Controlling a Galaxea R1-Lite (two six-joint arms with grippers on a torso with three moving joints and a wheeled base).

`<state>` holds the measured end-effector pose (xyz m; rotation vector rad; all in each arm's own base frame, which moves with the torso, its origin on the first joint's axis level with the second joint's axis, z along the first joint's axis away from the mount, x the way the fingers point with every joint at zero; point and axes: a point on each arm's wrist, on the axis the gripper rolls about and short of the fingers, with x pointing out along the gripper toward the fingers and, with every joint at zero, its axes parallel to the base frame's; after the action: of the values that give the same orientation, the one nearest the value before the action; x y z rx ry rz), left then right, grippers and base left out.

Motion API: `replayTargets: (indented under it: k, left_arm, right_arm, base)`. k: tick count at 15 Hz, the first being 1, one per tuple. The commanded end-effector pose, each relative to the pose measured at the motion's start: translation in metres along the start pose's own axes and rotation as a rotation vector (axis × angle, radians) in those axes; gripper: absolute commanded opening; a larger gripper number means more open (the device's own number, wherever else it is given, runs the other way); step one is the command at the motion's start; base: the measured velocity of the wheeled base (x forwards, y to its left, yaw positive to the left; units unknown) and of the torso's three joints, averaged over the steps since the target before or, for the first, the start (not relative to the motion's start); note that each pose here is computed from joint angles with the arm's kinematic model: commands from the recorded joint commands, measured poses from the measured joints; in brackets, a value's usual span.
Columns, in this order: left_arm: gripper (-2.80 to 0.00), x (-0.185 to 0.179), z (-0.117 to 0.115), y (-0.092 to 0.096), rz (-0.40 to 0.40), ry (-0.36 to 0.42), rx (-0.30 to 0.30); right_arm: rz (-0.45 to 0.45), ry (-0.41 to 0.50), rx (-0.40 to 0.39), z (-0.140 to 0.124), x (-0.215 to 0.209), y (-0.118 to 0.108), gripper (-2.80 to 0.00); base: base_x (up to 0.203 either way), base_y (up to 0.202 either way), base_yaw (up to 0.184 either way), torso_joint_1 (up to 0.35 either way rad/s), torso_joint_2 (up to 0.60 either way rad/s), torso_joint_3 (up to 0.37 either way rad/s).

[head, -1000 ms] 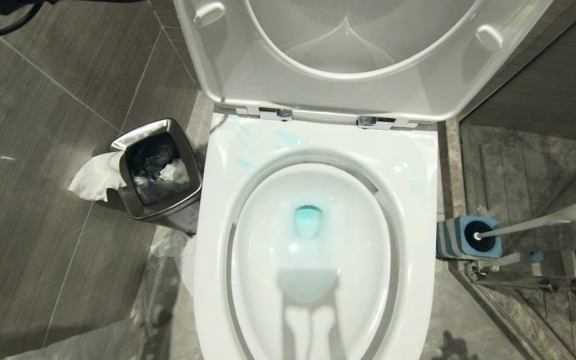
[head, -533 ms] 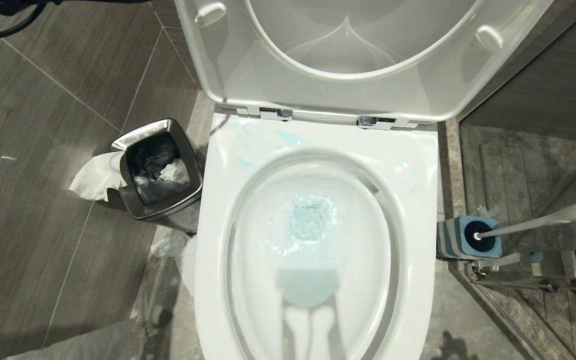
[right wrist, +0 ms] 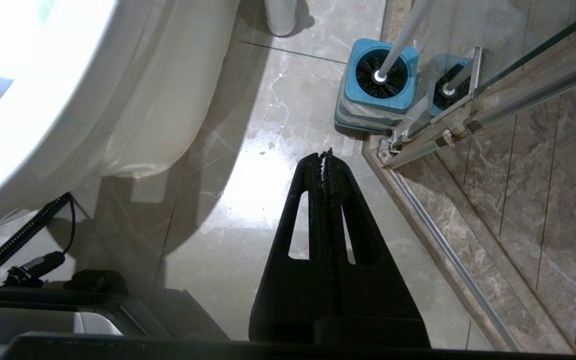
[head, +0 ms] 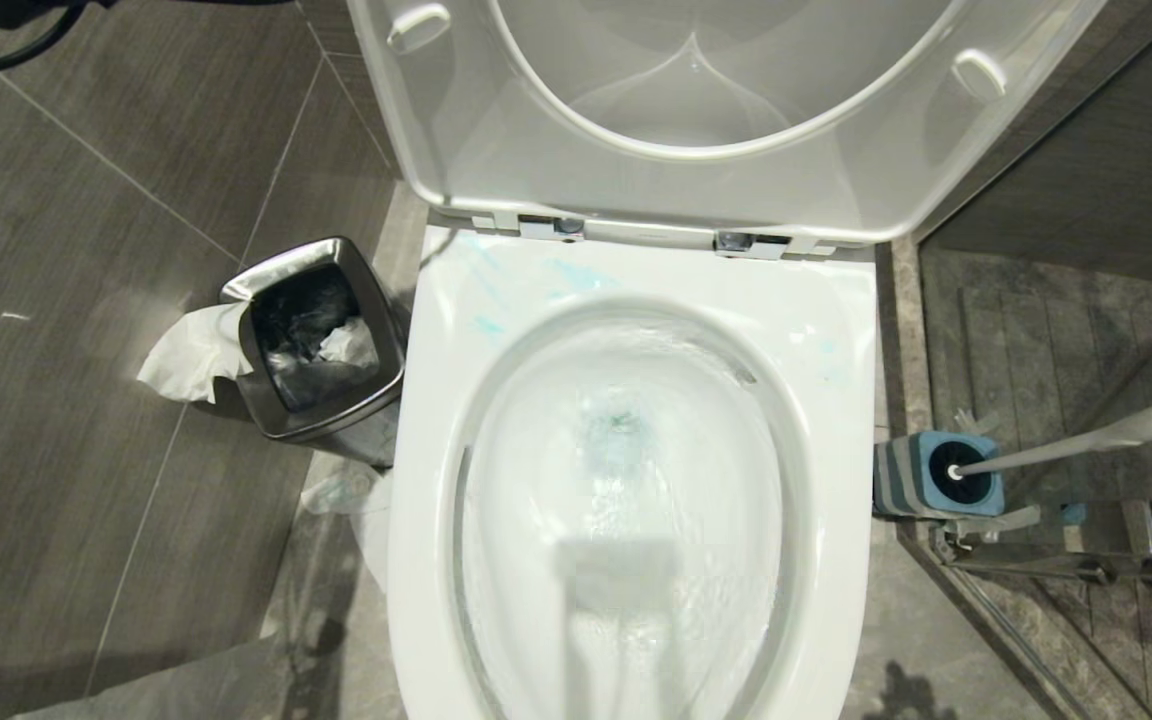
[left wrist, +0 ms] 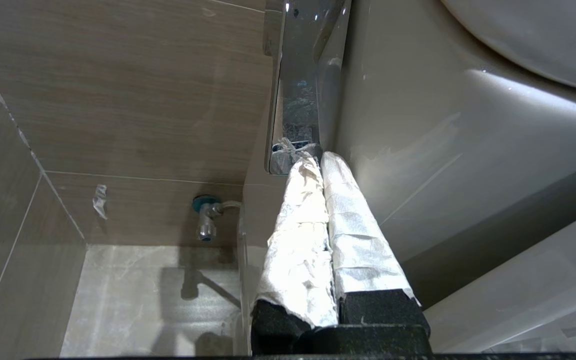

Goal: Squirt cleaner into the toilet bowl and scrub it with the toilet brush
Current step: Flush the toilet

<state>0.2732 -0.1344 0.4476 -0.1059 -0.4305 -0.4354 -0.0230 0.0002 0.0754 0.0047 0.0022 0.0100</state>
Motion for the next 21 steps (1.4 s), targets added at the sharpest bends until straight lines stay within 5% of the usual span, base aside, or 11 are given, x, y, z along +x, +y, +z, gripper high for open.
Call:
replayTargets:
  k: [1,5,18,21]
  left_arm:
    - [-2.80,-0.012,0.019,0.004,0.012,-0.046,0.009]
    - [-2.80,-0.024,0.038,0.009,0.033,-0.090,0.076]
    - [-2.80,-0.101,0.129,0.016,0.092,-0.352,0.159]
    - [-2.80,-0.122,0.143,0.013,0.074,-0.352,0.158]
  right_arm:
    - [0.001,0.002,0.000,0.000,0.000,0.000,-2.80]
    - [0.001,0.001,0.001,0.000,0.000,0.000,-2.80]
    - [0.001,0.001,0.000,0.000,0.000,0.000,-2.80]
    - [0.001,0.002,0.000,0.000,0.000,0.000,-2.80]
  base:
    - [0.000,0.000,0.000,0.000,0.00,0.000]
    - [0.000,0.000,0.000,0.000,0.00,0.000]
    - [0.000,0.000,0.000,0.000,0.00,0.000]
    - [0.000,0.000,0.000,0.000,0.00,0.000]
